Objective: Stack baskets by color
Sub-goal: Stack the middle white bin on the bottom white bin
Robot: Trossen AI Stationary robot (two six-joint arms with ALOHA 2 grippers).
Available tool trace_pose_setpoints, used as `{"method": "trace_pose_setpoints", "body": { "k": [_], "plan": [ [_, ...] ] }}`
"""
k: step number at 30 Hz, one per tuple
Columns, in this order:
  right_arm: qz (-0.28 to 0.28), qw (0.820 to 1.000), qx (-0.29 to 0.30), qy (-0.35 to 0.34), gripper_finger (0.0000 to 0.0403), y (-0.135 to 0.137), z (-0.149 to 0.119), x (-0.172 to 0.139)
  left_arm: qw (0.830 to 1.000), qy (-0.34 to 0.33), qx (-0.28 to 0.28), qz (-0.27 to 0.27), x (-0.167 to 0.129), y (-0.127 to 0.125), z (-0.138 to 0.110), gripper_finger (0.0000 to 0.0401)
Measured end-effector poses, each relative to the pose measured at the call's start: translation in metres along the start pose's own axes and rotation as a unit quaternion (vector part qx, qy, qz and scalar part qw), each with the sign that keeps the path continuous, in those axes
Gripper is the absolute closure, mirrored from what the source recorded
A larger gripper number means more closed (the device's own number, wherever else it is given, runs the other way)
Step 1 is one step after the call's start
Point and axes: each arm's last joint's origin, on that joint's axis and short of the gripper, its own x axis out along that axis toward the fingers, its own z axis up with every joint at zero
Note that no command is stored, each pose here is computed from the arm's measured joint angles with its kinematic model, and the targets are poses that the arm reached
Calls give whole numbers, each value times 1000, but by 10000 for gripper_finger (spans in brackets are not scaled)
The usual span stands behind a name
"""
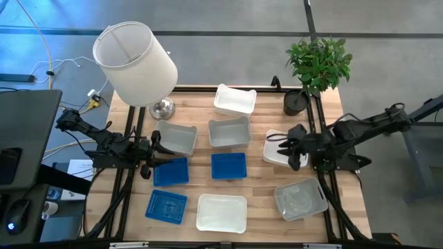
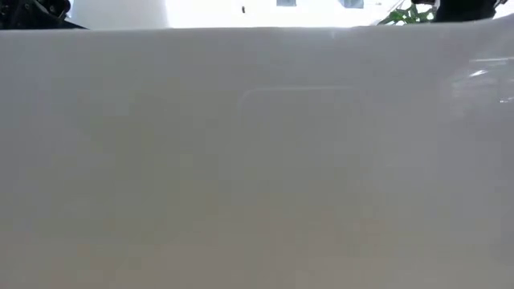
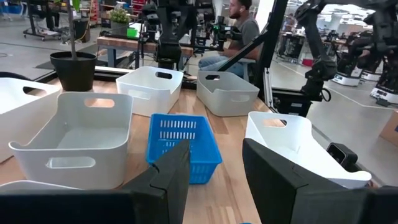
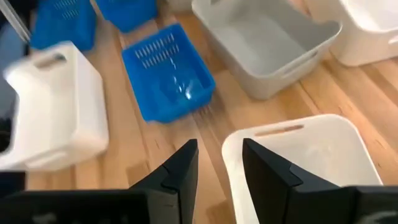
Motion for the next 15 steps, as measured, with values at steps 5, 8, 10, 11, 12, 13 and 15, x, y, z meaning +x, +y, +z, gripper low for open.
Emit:
{"method": "trace_pose_setpoints", "body": {
  "k": [5,8,10,11,12,13,15],
  "plan": [
    [-38,996,-25,76,288,10,1,20,1000,0,-4,0,0,0,0,266],
    [-58,991,-38,117,288,14,-1,34,1000,0,-4,0,0,0,0,265],
    [-66,987,-43,140,288,17,-3,45,1000,0,-4,0,0,0,0,266],
    [-67,985,-45,152,288,19,-5,50,1000,0,-4,0,0,0,0,266],
    [-68,983,-47,165,288,20,-6,54,1000,0,-4,0,0,0,0,266],
    [-70,981,-48,176,288,21,-8,59,1000,0,-4,0,0,0,0,266],
    [-76,977,-52,194,288,23,-10,67,1000,0,-4,0,0,0,0,266]
  ]
}}
